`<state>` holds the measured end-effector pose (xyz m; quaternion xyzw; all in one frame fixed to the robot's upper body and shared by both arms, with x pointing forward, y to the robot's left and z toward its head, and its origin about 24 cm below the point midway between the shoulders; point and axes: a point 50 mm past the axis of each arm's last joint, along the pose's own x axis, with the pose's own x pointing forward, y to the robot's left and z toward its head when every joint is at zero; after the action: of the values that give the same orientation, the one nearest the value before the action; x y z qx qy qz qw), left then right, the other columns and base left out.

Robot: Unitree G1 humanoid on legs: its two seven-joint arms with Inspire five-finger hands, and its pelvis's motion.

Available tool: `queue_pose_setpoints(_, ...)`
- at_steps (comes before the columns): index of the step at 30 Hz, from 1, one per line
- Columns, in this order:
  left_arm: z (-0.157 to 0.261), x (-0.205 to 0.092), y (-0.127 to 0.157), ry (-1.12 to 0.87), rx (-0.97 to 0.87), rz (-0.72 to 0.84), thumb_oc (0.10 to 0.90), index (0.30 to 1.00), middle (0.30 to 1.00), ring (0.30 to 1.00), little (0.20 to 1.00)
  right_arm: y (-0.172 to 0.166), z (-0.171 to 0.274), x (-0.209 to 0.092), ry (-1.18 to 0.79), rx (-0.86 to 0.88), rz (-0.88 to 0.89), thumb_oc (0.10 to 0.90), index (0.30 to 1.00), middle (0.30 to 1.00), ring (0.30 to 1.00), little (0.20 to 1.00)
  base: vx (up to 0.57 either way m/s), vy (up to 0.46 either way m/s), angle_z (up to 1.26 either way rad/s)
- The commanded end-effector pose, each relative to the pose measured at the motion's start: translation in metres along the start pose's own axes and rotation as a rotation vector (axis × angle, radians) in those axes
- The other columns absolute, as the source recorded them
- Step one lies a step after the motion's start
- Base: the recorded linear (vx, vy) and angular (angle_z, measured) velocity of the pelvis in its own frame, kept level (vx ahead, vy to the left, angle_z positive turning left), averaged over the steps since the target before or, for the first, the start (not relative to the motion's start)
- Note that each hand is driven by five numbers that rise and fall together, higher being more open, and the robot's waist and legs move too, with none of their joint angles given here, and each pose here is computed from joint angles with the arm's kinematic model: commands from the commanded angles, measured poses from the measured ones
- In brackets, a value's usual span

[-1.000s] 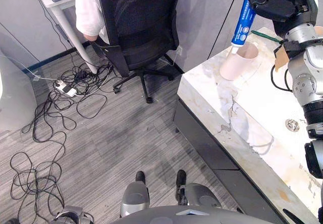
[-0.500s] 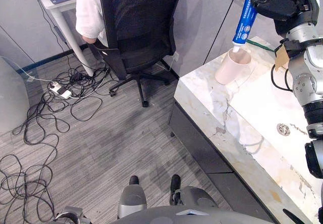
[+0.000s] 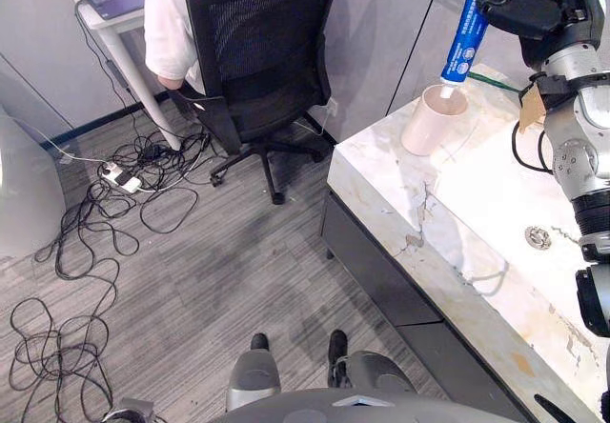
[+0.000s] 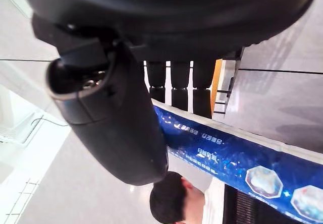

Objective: Organize the bathroom.

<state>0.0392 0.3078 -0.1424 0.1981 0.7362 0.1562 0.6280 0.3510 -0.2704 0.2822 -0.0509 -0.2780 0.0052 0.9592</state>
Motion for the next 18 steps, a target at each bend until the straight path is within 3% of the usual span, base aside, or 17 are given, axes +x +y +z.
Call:
queue_pose_setpoints(1, -0.039, 0.007, 0.039, 0.16, 0.095, 0.145, 0.8, 0.9, 0.9, 0.9, 0.9, -0.01, 0.084, 0.016, -0.366, 0.037, -0.044, 0.4, 0.3, 0.3, 0.3, 0.3, 0.0, 0.0, 0.0)
queue_pose_setpoints(18, -0.018, 0.003, 0.041, 0.112, 0.047, 0.143, 0.8, 0.9, 0.9, 0.9, 0.9, -0.004, 0.086, 0.021, -0.406, 0.05, -0.057, 0.4, 0.3, 0.3, 0.3, 0.3, -0.04, 0.001, 0.0)
